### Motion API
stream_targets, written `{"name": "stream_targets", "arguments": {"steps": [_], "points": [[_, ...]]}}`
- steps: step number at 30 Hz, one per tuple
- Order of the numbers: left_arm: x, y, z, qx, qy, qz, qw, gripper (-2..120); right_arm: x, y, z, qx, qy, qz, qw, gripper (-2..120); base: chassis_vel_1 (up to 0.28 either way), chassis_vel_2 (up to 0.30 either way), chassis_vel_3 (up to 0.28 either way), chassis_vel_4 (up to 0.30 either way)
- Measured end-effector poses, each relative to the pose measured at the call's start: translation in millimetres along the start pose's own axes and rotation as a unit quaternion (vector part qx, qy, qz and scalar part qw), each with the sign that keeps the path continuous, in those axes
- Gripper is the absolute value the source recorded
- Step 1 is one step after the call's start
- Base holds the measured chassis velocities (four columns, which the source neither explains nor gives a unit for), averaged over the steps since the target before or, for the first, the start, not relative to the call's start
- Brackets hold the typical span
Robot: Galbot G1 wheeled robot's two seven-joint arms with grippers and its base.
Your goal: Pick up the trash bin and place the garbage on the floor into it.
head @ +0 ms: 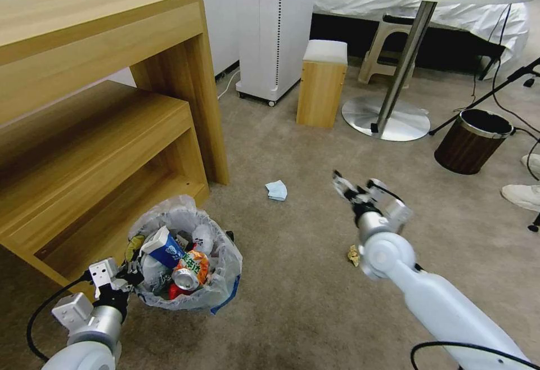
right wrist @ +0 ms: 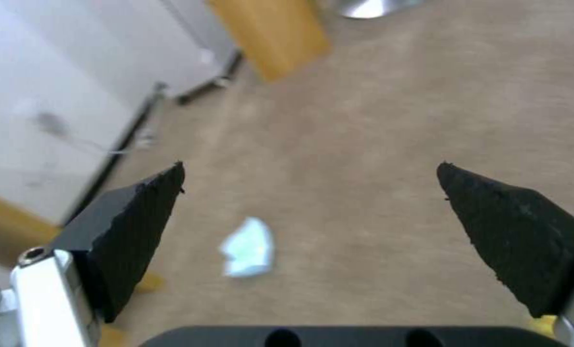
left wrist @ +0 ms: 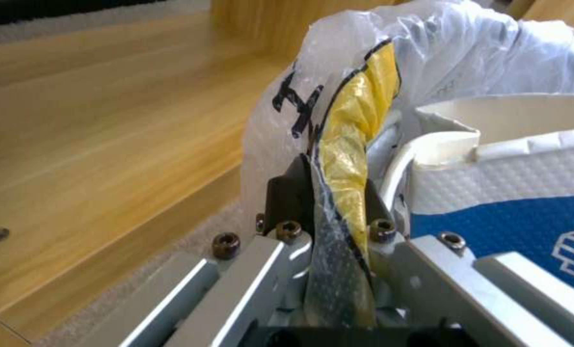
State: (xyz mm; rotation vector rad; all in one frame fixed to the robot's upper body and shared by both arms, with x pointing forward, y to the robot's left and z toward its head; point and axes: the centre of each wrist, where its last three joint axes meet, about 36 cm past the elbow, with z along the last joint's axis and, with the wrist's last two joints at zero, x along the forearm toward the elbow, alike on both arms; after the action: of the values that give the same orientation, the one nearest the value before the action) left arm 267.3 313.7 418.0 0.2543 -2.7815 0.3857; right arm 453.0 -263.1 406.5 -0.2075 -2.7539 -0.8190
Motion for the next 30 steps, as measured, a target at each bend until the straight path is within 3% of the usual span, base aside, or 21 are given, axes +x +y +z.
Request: {"name": "stream_targets", "arguments": {"steps": [1,4,13,17,25,30], "points": [[0.0,0.0,0.0,0.0,0.0,0.0,1.0,3,0.0,0.0,0.0,0.0,0.0,0.0,1.0,100,0.0,0.0,0.0,0.0],[-2.7,-1.9,1.9,0.002,0.001,0.005,1.0,3,-2.4,-46.9,18.6,0.015,0.031,0.097,0.995,100,0.0,0.0,0.0,0.0],[-2.1,-2.2,3.0,0.002,0.001,0.009,1.0,3,-10.0,-92.5,40.4,0.043,0.063,0.178,0.981,100,0.0,0.0,0.0,0.0],[-1.8,-2.8,3.9,0.004,0.001,0.009,0.9999,3,-19.1,-107.1,53.3,0.065,0.07,0.165,0.982,100,0.0,0.0,0.0,0.0],[3.6,-3.7,2.9,0.008,-0.002,0.007,0.9999,3,-42.0,-128.5,81.5,0.084,0.046,0.057,0.994,100,0.0,0.0,0.0,0.0],[5.4,-2.5,2.8,0.008,-0.004,0.005,0.9999,3,-49.2,-134.5,99.4,0.09,0.056,0.058,0.993,98,0.0,0.0,0.0,0.0]]}}
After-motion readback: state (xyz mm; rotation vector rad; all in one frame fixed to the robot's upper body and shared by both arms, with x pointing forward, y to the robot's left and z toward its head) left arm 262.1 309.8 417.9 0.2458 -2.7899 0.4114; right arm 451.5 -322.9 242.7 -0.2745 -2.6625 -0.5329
